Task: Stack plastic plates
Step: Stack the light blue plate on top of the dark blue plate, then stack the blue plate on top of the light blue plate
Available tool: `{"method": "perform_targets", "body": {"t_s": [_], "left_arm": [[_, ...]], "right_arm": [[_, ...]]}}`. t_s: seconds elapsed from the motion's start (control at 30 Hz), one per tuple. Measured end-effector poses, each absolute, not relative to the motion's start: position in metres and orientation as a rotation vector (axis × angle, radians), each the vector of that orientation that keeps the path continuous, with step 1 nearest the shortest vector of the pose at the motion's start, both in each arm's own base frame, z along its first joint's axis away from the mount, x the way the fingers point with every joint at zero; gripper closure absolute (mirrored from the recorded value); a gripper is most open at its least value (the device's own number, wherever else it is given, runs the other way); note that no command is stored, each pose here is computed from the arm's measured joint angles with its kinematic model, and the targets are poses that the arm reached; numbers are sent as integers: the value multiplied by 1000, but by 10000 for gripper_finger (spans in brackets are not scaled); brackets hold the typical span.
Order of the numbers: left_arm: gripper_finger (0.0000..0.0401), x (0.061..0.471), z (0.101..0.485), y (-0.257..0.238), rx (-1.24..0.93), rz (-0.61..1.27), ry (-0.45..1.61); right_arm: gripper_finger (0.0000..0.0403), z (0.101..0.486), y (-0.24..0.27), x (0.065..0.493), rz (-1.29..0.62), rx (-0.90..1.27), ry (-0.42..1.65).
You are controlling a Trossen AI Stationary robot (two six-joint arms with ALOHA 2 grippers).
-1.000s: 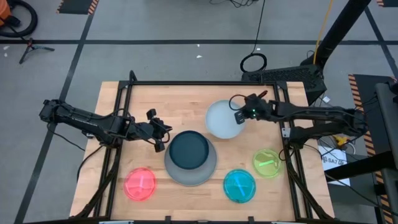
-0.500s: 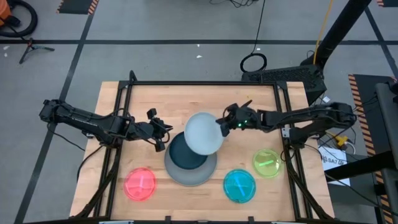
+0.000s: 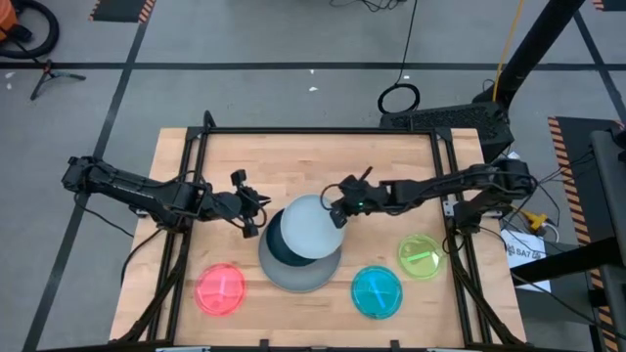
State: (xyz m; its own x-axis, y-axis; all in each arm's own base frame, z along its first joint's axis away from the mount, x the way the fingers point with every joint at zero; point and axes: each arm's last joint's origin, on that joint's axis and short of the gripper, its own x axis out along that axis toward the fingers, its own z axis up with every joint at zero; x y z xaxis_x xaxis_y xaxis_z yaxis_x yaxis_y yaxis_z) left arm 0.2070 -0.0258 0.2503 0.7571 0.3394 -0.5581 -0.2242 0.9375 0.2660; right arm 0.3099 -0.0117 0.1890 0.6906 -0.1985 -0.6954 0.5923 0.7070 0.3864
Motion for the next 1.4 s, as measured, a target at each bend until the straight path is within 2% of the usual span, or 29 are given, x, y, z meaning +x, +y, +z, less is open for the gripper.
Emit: {"method": "perform_targets", "body": {"t_s": [0.17, 0.47, 0.73, 0.97, 1.23, 1.4], "left_arm": [[364, 206, 250, -23, 221, 388, 645], [364, 202, 246, -24, 171, 405, 678], [364, 198, 244, -40, 82, 373, 676], [364, 195, 242, -58, 8, 323, 663], [364, 197, 240, -61, -39, 334, 662], [364, 197, 240, -61, -28, 337, 656]], "right_arm": [[380, 195, -11, 325, -497, 623, 734], [331, 203, -12, 339, -472, 582, 727], [296, 206, -15, 337, -454, 527, 743], [295, 229, -11, 313, -429, 463, 805], [305, 235, 5, 276, -336, 597, 1091], [305, 223, 40, 270, -153, 490, 1270]]}}
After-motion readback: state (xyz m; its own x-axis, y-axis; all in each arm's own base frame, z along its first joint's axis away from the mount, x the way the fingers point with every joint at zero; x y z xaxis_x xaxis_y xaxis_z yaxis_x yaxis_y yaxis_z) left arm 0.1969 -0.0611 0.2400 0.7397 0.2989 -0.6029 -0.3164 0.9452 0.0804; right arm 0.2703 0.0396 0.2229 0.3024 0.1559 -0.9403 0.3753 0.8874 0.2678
